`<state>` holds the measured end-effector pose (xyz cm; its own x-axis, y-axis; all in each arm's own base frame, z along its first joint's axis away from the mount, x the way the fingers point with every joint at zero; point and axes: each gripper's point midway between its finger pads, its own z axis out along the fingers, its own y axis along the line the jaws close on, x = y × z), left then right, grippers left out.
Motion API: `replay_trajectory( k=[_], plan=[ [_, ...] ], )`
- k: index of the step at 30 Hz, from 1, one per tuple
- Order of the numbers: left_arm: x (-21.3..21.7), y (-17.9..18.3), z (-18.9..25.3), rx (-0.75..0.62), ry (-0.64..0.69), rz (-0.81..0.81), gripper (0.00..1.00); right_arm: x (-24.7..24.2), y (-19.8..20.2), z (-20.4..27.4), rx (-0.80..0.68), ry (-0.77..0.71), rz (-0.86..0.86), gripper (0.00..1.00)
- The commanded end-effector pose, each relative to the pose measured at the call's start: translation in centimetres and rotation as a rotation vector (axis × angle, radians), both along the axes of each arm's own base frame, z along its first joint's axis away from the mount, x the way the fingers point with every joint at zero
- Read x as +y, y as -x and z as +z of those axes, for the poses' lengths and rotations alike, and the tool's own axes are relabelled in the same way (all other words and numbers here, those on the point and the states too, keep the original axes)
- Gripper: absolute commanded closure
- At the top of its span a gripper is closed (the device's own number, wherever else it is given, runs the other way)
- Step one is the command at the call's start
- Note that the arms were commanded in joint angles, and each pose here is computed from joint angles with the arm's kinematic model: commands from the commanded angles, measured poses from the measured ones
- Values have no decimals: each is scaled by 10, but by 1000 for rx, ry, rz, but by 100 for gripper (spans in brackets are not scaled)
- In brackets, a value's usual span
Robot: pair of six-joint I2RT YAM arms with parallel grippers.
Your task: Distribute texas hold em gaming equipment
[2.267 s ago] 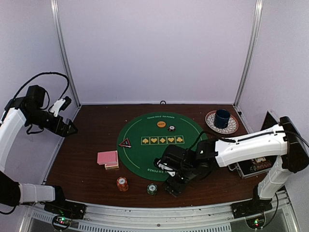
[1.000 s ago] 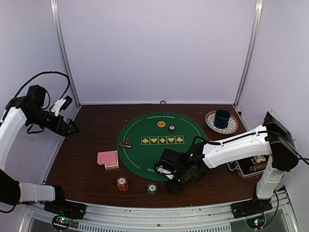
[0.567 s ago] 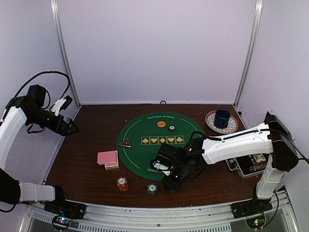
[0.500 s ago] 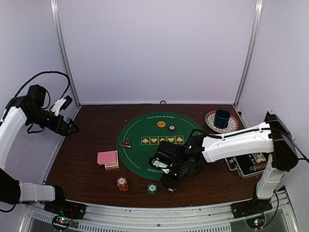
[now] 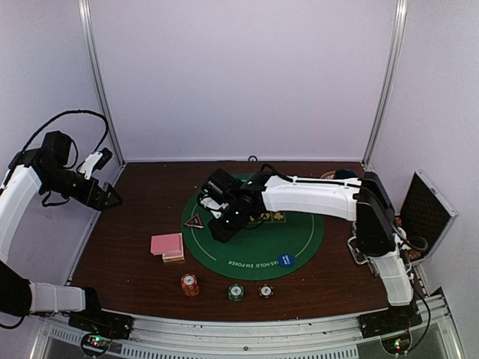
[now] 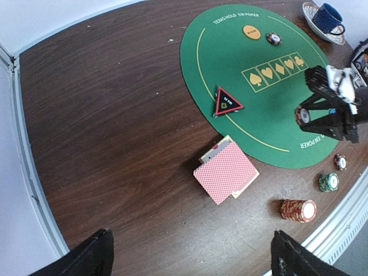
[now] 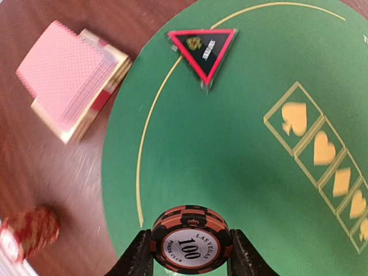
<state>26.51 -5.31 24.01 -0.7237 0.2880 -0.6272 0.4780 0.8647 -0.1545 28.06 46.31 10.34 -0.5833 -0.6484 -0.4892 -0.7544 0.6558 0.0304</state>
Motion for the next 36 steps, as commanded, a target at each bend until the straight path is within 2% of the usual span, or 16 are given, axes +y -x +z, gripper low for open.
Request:
replay_trajectory(
  k=[1,12,20,25,32,36],
  plan=[
    [-2,1,13,-41,9,-12,2,16,-26,-22,-4,33,-1,87],
    [-1,3,15,-50,-3,-10,3,50,-43,-68,50,2,-9,83],
    [-2,4,15,-48,2,-10,2,42,-46,-74,34,45,-21,40],
    [-2,3,15,-46,6,-11,2,39,-48,-45,-8,28,-14,23],
    [-2,1,19,-52,8,-12,2,21,-30,19,-50,-32,-6,21],
    [-3,0,19,-54,12,-15,2,-11,-7,44,-38,-47,-37,25]
  ],
)
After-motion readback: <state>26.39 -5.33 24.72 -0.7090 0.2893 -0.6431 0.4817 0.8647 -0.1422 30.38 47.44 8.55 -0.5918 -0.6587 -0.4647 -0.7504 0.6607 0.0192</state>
